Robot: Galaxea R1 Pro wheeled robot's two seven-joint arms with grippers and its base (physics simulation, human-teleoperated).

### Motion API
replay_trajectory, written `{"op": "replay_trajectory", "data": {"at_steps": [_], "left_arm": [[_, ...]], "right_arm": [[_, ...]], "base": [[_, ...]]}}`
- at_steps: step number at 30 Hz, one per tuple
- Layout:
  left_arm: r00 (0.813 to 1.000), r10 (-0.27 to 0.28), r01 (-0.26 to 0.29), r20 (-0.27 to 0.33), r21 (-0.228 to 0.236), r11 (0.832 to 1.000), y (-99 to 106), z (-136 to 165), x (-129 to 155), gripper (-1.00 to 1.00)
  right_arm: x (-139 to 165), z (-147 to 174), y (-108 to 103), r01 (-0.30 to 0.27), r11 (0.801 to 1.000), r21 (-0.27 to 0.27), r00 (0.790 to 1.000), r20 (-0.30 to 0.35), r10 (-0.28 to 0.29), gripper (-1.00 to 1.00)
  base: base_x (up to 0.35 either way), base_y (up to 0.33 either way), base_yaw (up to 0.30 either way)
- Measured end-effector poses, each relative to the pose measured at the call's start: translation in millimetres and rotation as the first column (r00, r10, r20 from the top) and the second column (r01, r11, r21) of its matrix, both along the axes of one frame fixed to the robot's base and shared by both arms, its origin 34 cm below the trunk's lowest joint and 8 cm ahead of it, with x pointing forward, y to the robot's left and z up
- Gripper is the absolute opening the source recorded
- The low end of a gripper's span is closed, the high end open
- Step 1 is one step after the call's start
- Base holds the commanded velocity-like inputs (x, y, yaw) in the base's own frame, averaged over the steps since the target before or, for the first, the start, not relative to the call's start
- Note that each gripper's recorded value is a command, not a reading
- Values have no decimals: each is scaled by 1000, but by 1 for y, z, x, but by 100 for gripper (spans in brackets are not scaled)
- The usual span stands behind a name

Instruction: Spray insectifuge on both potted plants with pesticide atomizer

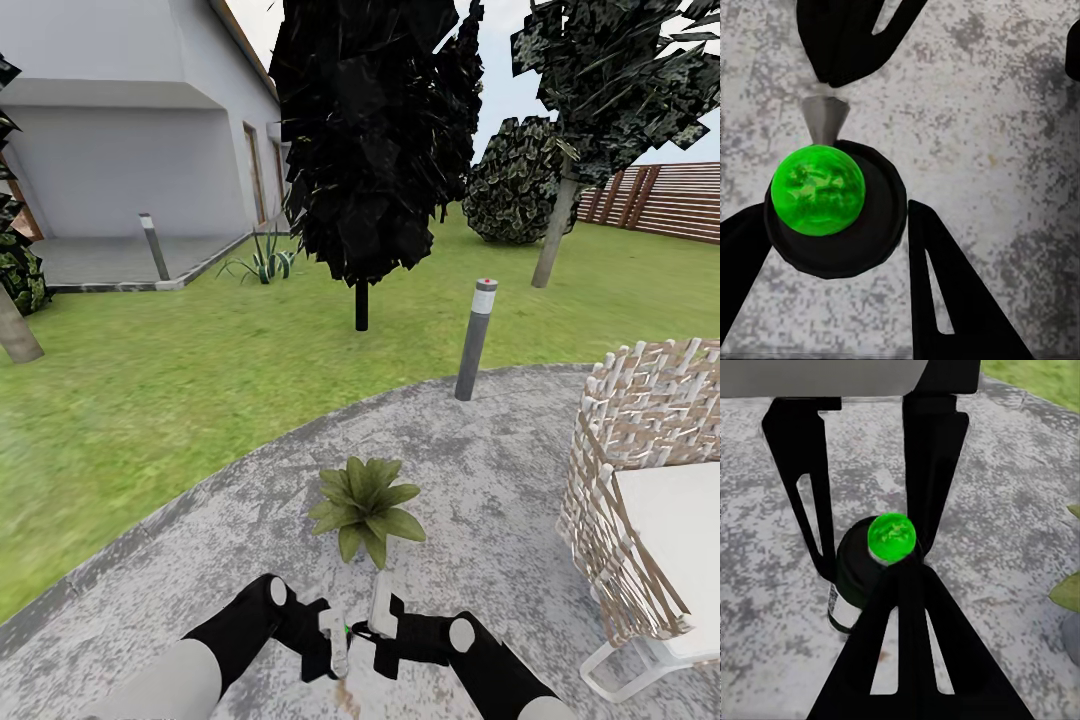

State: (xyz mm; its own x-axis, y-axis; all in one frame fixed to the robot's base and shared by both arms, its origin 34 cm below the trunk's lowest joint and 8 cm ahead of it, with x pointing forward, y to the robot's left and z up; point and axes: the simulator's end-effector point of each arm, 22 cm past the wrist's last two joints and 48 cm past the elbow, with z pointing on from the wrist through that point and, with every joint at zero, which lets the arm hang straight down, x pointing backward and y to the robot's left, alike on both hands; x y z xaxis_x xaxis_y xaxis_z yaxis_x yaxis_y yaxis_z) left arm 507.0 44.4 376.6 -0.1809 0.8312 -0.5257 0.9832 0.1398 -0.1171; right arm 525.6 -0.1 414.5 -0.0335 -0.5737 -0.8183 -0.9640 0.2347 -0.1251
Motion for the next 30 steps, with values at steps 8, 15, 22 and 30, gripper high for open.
{"op": "replay_trajectory", "data": {"at_steps": [8, 15, 22, 30], "left_arm": [[998, 67, -66, -5, 144, 987, 111, -23, 7, -100], [987, 162, -161, 6, 174, 972, 168, -25, 16, -100], [945, 326, -325, 11, 90, 941, 170, -16, 35, -100], [868, 492, -482, -70, 120, 868, 138, -23, 35, -100]], "right_arm": [[-2, -4, -4, -1, 1000, -10, 1000, -8, 1, -100], [-3, -8, -12, 5, 1000, -21, 1000, -12, -5, 100], [4, -40, -69, 175, 982, -75, 983, -46, -178, 100], [6, -97, -181, 707, 688, -166, 691, -45, -721, 100]], "base": [[0, 0, 0], [0, 0, 0], [0, 0, 0], [0, 0, 0]]}}
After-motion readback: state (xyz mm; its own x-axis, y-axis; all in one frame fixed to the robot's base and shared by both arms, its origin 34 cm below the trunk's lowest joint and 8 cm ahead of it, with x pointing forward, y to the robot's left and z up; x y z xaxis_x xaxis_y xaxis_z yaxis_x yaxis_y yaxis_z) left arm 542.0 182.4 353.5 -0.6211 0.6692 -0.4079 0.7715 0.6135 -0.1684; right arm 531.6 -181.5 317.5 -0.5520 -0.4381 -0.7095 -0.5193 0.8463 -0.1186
